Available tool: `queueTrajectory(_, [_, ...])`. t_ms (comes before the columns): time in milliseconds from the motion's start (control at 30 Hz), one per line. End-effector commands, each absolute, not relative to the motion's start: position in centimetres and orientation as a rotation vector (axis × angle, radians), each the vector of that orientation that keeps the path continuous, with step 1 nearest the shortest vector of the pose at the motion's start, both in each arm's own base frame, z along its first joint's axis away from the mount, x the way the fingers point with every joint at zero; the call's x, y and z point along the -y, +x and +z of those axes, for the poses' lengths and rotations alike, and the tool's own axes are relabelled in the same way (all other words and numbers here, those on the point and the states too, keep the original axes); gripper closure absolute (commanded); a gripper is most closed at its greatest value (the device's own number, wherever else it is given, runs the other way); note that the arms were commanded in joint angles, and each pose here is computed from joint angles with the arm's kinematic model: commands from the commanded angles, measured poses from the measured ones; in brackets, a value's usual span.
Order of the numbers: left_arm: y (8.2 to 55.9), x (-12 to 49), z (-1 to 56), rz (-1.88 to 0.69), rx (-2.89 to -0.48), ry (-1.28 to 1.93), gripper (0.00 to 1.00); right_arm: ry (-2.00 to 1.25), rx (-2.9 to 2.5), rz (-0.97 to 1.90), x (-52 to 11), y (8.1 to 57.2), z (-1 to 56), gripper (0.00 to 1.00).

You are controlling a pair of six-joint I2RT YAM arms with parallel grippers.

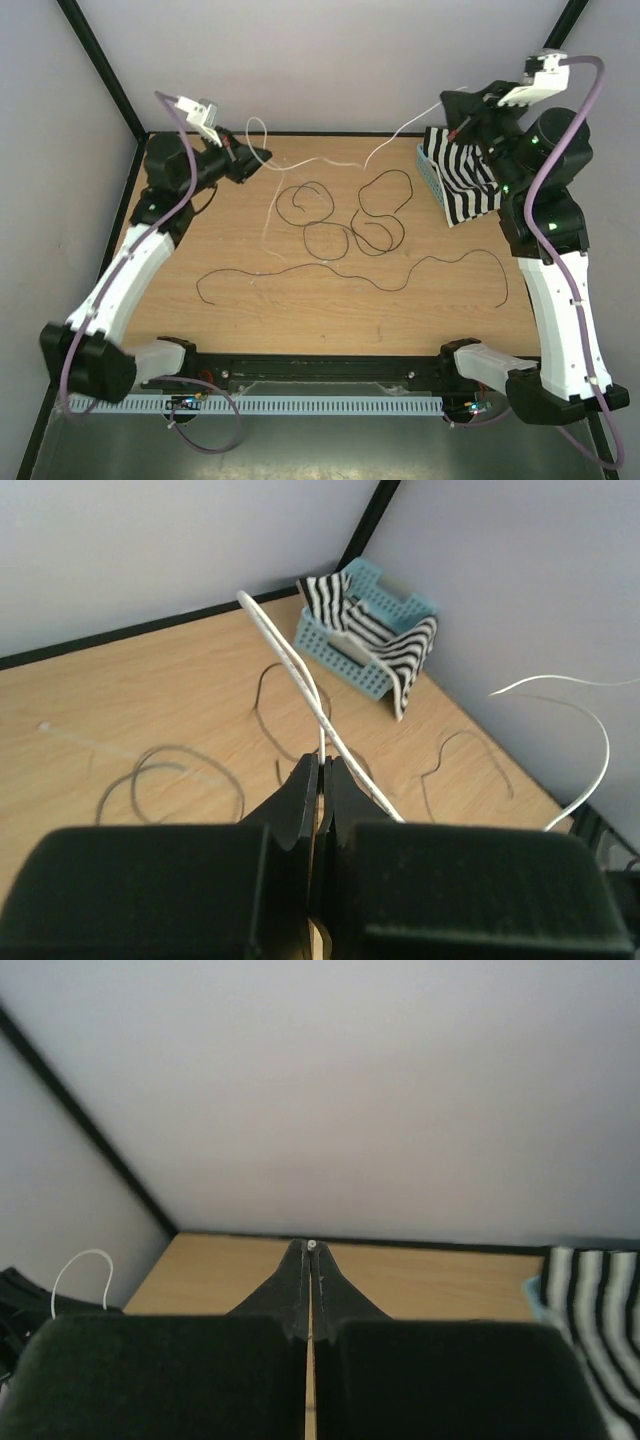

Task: Zip-tie the wires
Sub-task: Straighten the cable at the center of the board.

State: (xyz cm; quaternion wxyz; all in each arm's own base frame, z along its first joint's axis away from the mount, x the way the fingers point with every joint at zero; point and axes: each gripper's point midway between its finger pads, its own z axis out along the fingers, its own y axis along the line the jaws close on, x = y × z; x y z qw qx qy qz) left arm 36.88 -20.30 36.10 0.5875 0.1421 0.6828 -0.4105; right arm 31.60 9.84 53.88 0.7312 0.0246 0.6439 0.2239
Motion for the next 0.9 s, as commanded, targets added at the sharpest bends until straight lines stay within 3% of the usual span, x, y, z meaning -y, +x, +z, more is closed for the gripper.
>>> queueTrajectory(0, [32.6, 16.2, 33.0, -0.667, -1.780, 0.382, 1.00, -0.033, -1.546, 0.757, -15.0, 32.0, 49.9, 1.00])
queueTrajectory(500, [23.3, 2.9, 32.1, 0.033, -2.152, 0.313, 1.00, -0.139, -1.717, 0.801, -24.2, 30.8, 41.0, 1.00])
queueTrajectory(700, [22.0, 0.1, 31.7, 0.202, -2.208, 0.300, 1.00, -0.114, -1.783, 0.673, -22.1, 30.3, 37.2, 1.00])
queueTrajectory(867, [22.7, 1.6, 27.1, 0.122, -2.357, 0.363, 1.00, -0.103, -1.858, 0.504, -18.6, 29.2, 33.5, 1.00])
